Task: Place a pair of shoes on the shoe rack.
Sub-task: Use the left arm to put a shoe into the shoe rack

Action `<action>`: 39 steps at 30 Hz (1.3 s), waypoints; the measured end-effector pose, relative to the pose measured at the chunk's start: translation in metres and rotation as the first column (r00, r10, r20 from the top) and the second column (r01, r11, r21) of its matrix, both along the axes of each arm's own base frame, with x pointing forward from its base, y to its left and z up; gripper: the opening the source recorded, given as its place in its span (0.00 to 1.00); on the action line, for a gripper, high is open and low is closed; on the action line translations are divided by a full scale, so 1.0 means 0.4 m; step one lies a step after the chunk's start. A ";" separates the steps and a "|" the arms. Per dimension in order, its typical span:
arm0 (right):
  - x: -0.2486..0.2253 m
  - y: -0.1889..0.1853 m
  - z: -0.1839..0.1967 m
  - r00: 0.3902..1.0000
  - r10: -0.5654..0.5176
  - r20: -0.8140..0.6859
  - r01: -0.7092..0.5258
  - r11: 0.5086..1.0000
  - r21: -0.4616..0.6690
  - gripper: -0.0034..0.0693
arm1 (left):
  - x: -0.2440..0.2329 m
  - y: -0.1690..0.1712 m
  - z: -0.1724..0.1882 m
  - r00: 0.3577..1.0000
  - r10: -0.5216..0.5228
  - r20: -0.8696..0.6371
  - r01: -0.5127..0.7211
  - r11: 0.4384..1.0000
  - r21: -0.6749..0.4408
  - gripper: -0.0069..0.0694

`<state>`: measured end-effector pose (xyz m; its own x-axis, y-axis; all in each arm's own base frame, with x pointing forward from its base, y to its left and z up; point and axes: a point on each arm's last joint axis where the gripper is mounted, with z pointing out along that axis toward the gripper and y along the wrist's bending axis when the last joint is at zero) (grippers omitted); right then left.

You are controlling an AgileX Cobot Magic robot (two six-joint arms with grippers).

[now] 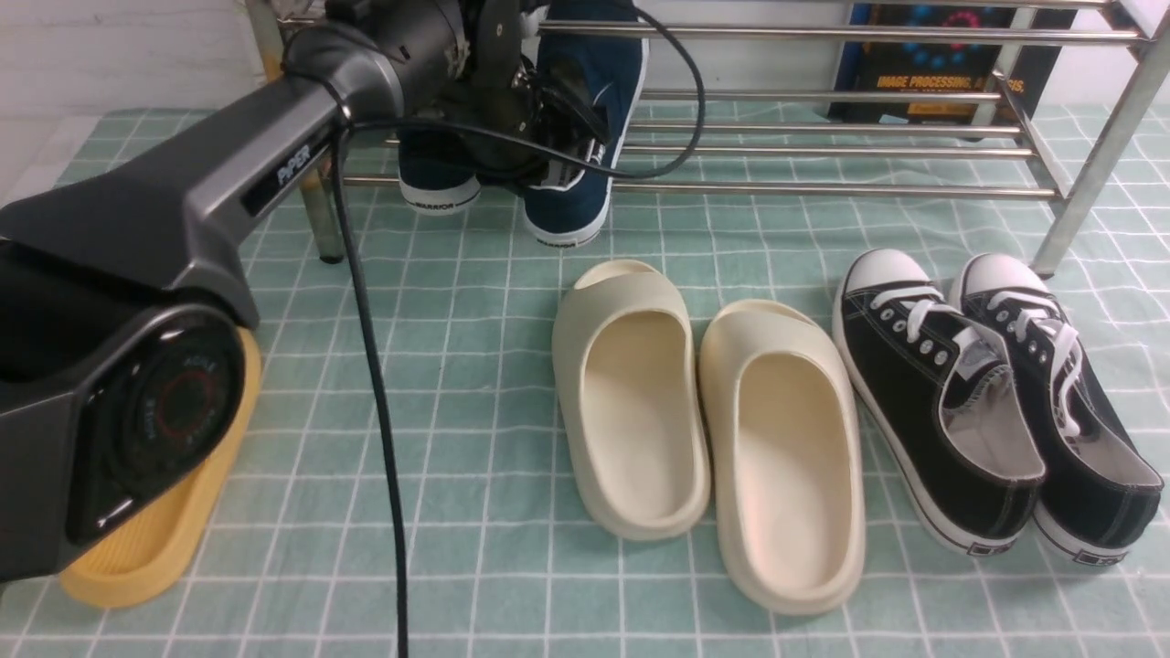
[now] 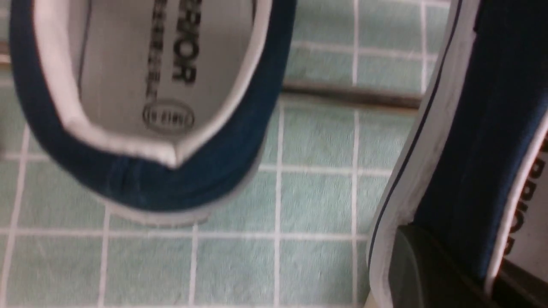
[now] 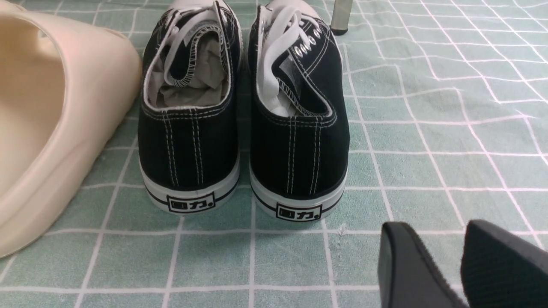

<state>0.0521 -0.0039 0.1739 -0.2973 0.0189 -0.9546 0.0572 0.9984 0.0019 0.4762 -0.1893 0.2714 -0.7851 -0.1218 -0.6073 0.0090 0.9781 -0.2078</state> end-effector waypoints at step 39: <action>0.000 0.000 0.000 1.000 0.000 0.000 0.000 1.000 0.000 0.38 | 0.048 0.048 -0.016 0.999 0.035 0.034 -0.030 0.988 -0.150 0.20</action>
<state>0.0521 -0.0039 0.1739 -0.2973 0.0189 -0.9546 0.0572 0.9984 0.0019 0.4956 -0.1703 0.2651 -0.7569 -0.2382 -0.6085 -0.0120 0.9361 -0.3514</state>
